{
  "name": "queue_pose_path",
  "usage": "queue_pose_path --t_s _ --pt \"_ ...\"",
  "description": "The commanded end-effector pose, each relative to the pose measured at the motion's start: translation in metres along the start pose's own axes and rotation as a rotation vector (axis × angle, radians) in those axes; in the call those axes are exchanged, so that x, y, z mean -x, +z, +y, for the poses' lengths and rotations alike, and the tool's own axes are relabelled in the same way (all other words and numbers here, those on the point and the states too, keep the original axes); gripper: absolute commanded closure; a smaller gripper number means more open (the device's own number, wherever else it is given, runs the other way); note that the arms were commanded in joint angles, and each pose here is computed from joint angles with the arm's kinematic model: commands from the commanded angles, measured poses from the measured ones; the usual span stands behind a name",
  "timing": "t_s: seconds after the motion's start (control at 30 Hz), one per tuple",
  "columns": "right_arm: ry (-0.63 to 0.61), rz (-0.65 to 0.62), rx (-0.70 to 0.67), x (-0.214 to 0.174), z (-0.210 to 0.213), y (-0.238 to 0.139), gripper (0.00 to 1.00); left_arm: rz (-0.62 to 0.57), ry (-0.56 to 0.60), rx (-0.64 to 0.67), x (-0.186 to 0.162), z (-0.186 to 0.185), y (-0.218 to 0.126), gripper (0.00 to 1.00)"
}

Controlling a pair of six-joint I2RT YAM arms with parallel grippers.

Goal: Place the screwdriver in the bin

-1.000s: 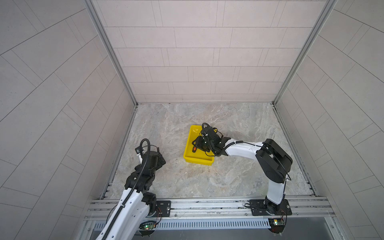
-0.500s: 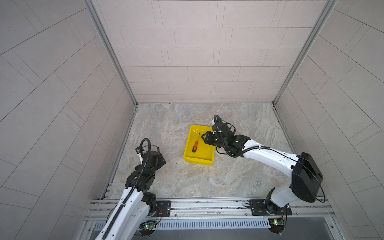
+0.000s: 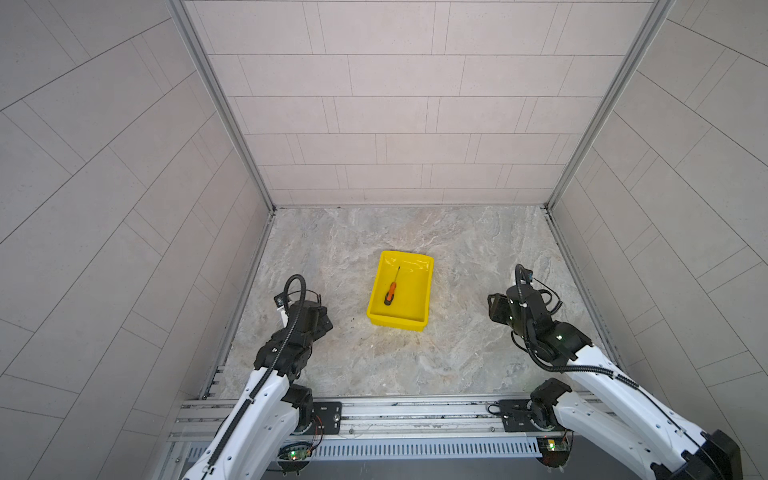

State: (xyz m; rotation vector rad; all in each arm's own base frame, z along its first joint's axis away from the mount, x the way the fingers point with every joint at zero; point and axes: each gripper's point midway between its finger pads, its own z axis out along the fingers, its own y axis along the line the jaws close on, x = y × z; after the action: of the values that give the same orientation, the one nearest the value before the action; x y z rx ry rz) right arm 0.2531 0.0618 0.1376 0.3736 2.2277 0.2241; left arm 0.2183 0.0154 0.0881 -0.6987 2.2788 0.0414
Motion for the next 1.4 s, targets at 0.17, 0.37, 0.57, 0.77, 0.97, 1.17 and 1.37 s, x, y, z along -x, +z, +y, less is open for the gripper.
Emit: queue_pose_path --t_s 0.17,0.37,0.57,0.77,0.97,1.17,1.37 --pt "-0.12 -0.087 -0.123 0.025 -0.026 -0.001 0.44 -0.009 -0.007 0.004 0.003 0.0 -0.001 0.0" --pt "-0.244 -0.239 -0.374 0.092 -0.039 -0.002 0.36 -0.013 -0.011 0.001 0.003 0.001 -0.001 0.0" --pt "-0.314 -0.406 -0.438 0.108 -0.042 0.024 0.32 -0.012 -0.009 -0.008 0.003 -0.001 -0.001 0.0" --pt "-0.486 -0.515 -0.432 0.098 -0.041 0.055 0.33 -0.011 -0.006 -0.008 0.003 -0.001 -0.001 0.0" --pt "-0.418 -0.542 -0.516 0.084 -0.061 0.067 0.31 -0.014 -0.007 -0.009 0.004 -0.002 -0.001 0.0" --pt "-0.403 -0.56 -0.523 0.088 -0.067 0.07 0.27 -0.013 -0.004 -0.013 0.004 -0.004 0.002 0.0" --pt "-0.364 -0.532 -0.503 0.09 -0.082 0.093 0.26 0.007 0.006 -0.003 0.003 -0.005 0.004 0.0"
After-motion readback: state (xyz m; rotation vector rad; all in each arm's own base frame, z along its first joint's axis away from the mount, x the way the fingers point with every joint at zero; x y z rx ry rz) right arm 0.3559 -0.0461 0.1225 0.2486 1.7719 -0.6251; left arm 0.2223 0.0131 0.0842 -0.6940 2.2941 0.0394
